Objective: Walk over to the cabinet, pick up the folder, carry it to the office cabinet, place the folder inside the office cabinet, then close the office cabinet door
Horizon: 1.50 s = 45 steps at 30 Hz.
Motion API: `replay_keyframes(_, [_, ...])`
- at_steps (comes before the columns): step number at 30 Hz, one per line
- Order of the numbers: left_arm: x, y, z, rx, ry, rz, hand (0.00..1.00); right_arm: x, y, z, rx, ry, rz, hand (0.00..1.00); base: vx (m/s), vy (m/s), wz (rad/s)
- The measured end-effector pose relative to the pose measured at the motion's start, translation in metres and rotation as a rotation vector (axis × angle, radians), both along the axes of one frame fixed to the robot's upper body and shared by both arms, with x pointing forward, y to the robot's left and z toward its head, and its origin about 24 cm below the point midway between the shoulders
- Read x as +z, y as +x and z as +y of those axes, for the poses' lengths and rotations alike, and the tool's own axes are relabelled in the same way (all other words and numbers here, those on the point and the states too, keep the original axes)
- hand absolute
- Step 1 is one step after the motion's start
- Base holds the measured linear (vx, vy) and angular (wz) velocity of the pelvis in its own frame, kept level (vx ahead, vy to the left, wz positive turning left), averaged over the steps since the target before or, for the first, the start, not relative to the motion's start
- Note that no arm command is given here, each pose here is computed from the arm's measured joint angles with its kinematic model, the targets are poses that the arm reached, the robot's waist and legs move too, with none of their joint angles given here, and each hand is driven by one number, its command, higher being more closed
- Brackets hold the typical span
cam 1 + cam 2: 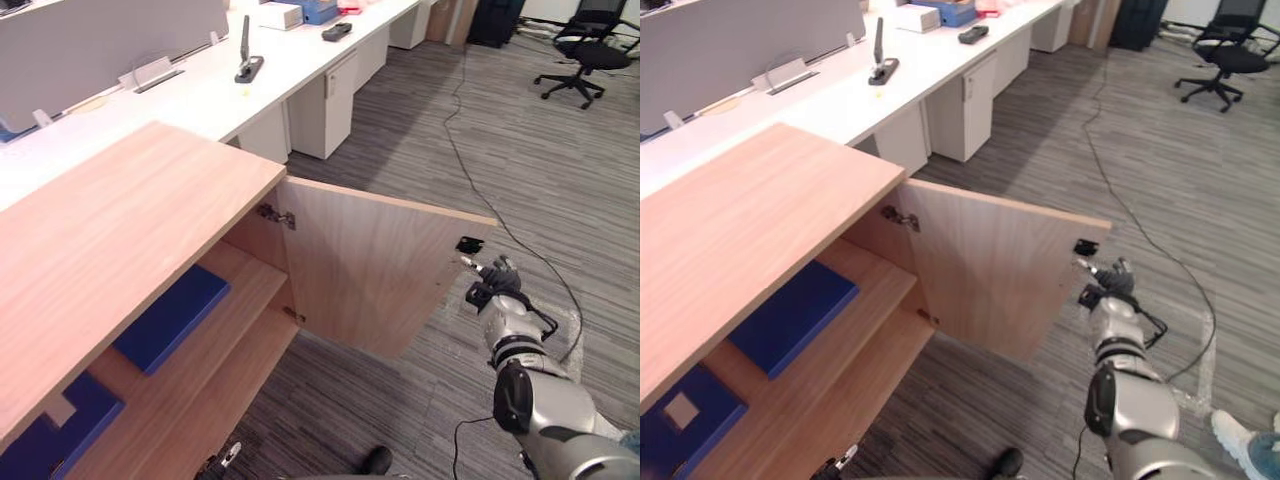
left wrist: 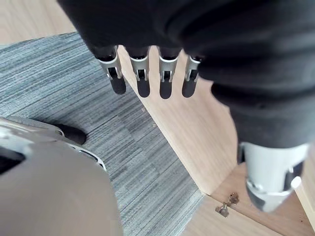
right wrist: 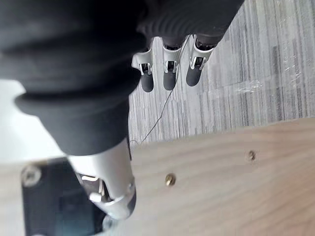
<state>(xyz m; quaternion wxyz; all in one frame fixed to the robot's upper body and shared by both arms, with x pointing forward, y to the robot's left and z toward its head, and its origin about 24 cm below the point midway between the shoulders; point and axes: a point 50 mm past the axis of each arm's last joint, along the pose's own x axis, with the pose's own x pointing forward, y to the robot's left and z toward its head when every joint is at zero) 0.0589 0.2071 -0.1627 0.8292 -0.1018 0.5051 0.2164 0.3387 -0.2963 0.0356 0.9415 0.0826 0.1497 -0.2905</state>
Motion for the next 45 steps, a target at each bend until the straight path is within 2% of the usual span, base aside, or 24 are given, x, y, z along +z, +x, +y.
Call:
replay_keyframes(10, [0.000, -0.004, 0.002, 0.002, 0.004, 0.011, 0.00, 0.019, 0.014, 0.006, 0.050, -0.041, -0.030, 0.00, -0.05, 0.064, 0.09])
replay_keyframes(17, [0.000, -0.004, 0.004, 0.000, 0.006, 0.012, 0.00, 0.024, 0.020, 0.013, 0.192, -0.202, 0.024, 0.00, -0.07, 0.025, -0.04])
replay_keyframes(21, [0.000, -0.005, 0.006, 0.005, 0.005, 0.010, 0.00, 0.022, 0.022, 0.027, 0.378, -0.366, 0.084, 0.00, -0.08, -0.002, -0.20])
replay_keyframes(25, [0.000, -0.007, 0.007, 0.007, 0.003, 0.014, 0.00, 0.001, 0.009, 0.045, 0.633, -0.569, 0.190, 0.00, -0.05, -0.003, -0.32])
replay_keyframes(31, [0.001, -0.006, 0.010, -0.015, 0.015, 0.013, 0.00, -0.019, -0.006, 0.083, 1.002, -0.757, 0.273, 0.00, -0.01, -0.027, -0.25])
replay_keyframes(33, [0.002, -0.004, 0.015, 0.003, 0.027, 0.006, 0.00, -0.030, -0.021, 0.110, 1.240, -0.829, 0.296, 0.00, 0.01, -0.053, -0.31])
replay_keyframes(37, [0.004, 0.004, 0.020, 0.016, 0.040, -0.016, 0.00, -0.046, -0.055, 0.170, 1.646, -0.822, 0.251, 0.00, 0.00, -0.017, -0.08])
replay_keyframes(39, [0.005, 0.003, 0.023, 0.035, 0.047, -0.018, 0.00, -0.050, -0.067, 0.191, 1.772, -0.815, 0.224, 0.00, 0.00, 0.000, 0.00])
replay_keyframes(40, [0.006, 0.003, 0.027, 0.045, 0.056, -0.018, 0.00, -0.049, -0.081, 0.212, 1.908, -0.827, 0.164, 0.00, 0.00, 0.000, 0.00])
replay_keyframes(43, [0.005, -0.004, 0.032, 0.079, 0.061, 0.000, 0.00, -0.046, -0.104, 0.239, 2.101, -0.828, 0.059, 0.00, 0.00, 0.010, 0.01])
replay_keyframes(45, [0.005, -0.007, 0.035, 0.103, 0.069, 0.007, 0.00, -0.044, -0.112, 0.247, 2.163, -0.820, 0.018, 0.00, -0.04, 0.051, 0.05])
